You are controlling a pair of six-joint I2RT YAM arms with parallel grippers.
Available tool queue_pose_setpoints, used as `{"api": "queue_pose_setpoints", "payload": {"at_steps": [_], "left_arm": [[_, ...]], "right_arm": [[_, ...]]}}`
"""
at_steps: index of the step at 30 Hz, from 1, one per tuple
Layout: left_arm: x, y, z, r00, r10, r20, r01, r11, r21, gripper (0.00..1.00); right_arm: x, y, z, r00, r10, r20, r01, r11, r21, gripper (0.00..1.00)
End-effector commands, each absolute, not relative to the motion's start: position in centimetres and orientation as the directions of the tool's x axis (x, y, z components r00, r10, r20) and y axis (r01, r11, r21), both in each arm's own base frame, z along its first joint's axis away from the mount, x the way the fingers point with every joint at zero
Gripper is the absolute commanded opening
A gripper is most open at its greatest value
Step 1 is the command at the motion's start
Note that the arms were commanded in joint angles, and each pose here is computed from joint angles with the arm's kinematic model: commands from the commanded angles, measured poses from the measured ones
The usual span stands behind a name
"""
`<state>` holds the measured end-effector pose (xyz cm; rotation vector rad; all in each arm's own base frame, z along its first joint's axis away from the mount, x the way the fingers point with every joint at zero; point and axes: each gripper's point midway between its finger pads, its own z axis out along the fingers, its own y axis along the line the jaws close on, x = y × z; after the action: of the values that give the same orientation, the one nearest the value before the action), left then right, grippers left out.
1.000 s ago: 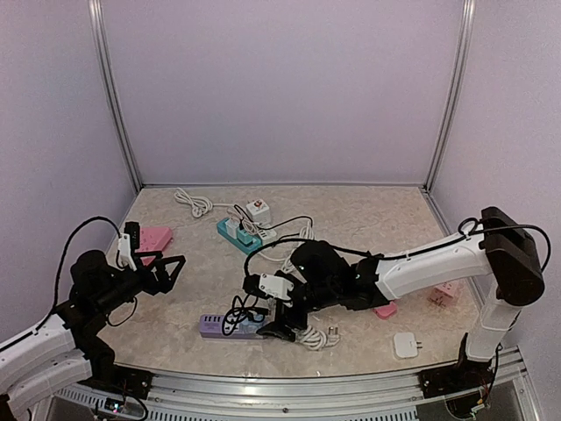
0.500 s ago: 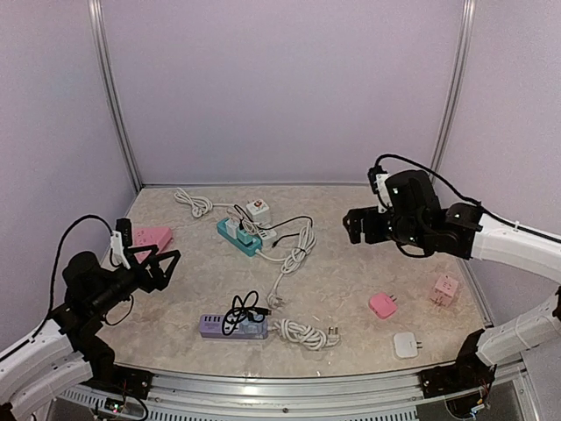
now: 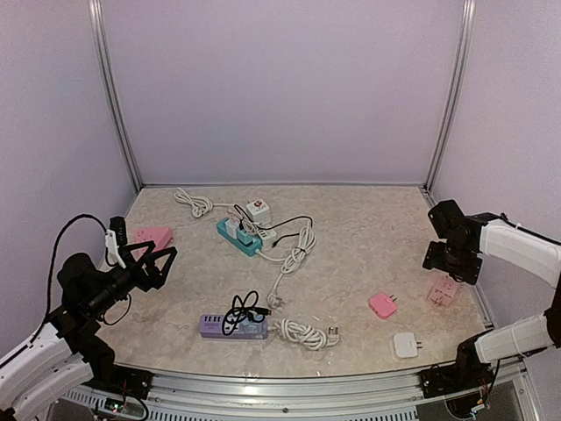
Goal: Insert the plug
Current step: Pick up the plug from the center of the board, then adjust the plug.
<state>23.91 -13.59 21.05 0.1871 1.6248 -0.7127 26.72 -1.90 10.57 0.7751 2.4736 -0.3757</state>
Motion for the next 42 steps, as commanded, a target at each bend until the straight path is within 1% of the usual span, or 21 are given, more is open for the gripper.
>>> {"api": "queue_pose_setpoints", "payload": {"at_steps": [1, 3, 9, 12, 14, 17, 18, 19, 21, 25, 27, 30, 33, 35, 38, 40, 42], "left_arm": [[23.8, -13.5, 20.8, -0.194, -0.269, -0.944, 0.509, 0.795, -0.331, 0.99], [23.8, -13.5, 20.8, -0.194, -0.27, -0.943, 0.51, 0.794, -0.332, 0.99], [23.8, -13.6, 20.8, -0.194, -0.271, -0.943, 0.512, 0.792, -0.333, 0.99], [23.8, -13.5, 20.8, -0.194, -0.271, -0.943, 0.511, 0.792, -0.333, 0.99], [23.8, -13.5, 20.8, -0.193, -0.271, -0.943, 0.511, 0.793, -0.332, 0.99], [23.8, -13.5, 20.9, -0.191, -0.271, -0.943, 0.512, 0.793, -0.332, 0.99], [23.8, -13.5, 20.9, -0.191, -0.273, -0.943, 0.513, 0.791, -0.333, 0.99], [23.7, -13.6, 20.9, -0.19, -0.272, -0.943, 0.514, 0.791, -0.332, 0.99], [23.8, -13.5, 21.0, -0.19, -0.275, -0.943, 0.513, 0.791, -0.334, 0.99], [23.7, -13.5, 21.0, -0.188, -0.279, -0.942, 0.514, 0.79, -0.336, 0.99], [23.7, -13.5, 21.1, -0.187, -0.28, -0.941, 0.514, 0.789, -0.337, 0.99], [23.7, -13.5, 21.1, -0.186, -0.281, -0.941, 0.513, 0.789, -0.337, 0.99], [23.7, -13.5, 21.2, -0.184, -0.276, -0.943, 0.517, 0.789, -0.332, 0.98], [23.6, -13.7, 21.3, -0.182, -0.269, -0.946, 0.528, 0.785, -0.325, 0.97], [22.8, -14.7, 22.6, -0.158, -0.24, -0.958, 0.596, 0.75, -0.286, 0.95], [21.8, -15.9, 24.3, -0.122, -0.211, -0.97, 0.675, 0.699, -0.237, 0.95], [20.4, -17.4, 26.2, -0.081, -0.16, -0.984, 0.755, 0.635, -0.165, 0.95]], "right_arm": [[25.5, -2.8, 7.8, -0.68, 0.544, -0.492, 0.644, 0.764, -0.045, 1.0], [25.0, -2.6, 6.4, -0.688, 0.559, -0.463, 0.643, 0.765, -0.034, 1.0], [24.8, -1.9, 4.6, -0.715, 0.562, -0.415, 0.627, 0.778, -0.026, 0.98], [25.0, -1.8, 4.3, -0.718, 0.56, -0.412, 0.624, 0.781, -0.026, 0.9], [25.0, -1.8, 4.3, -0.721, 0.556, -0.414, 0.62, 0.784, -0.026, 0.79], [25.1, -2.0, 4.6, -0.718, 0.549, -0.429, 0.617, 0.786, -0.027, 0.6], [25.1, -2.0, 4.8, -0.718, 0.545, -0.433, 0.615, 0.788, -0.026, 0.53], [25.2, -2.0, 4.9, -0.717, 0.543, -0.438, 0.612, 0.79, -0.022, 0.43], [25.4, -1.7, 5.4, -0.72, 0.531, -0.446, 0.595, 0.804, -0.003, 0.28], [27.1, 0.0, 7.7, -0.728, 0.47, -0.499, 0.487, 0.867, 0.106, 0.0], [28.4, 1.3, 10.4, -0.699, 0.429, -0.571, 0.408, 0.896, 0.175, 0.0], [30.1, 4.0, 16.3, -0.599, 0.338, -0.725, 0.24, 0.94, 0.24, 0.0], [30.5, 9.2, 23.2, -0.445, 0.234, -0.864, -0.067, 0.954, 0.292, 0.0], [29.4, 13.8, 28.3, -0.313, 0.188, -0.931, -0.337, 0.894, 0.294, 0.0], [26.6, 20.2, 33.5, -0.176, 0.123, -0.977, -0.645, 0.735, 0.209, 0.0], [24.8, 24.0, 36.0, -0.1, 0.088, -0.991, -0.779, 0.612, 0.133, 0.0], [23.3, 27.4, 37.6, -0.036, 0.053, -0.998, -0.866, 0.496, 0.058, 0.0]]}}
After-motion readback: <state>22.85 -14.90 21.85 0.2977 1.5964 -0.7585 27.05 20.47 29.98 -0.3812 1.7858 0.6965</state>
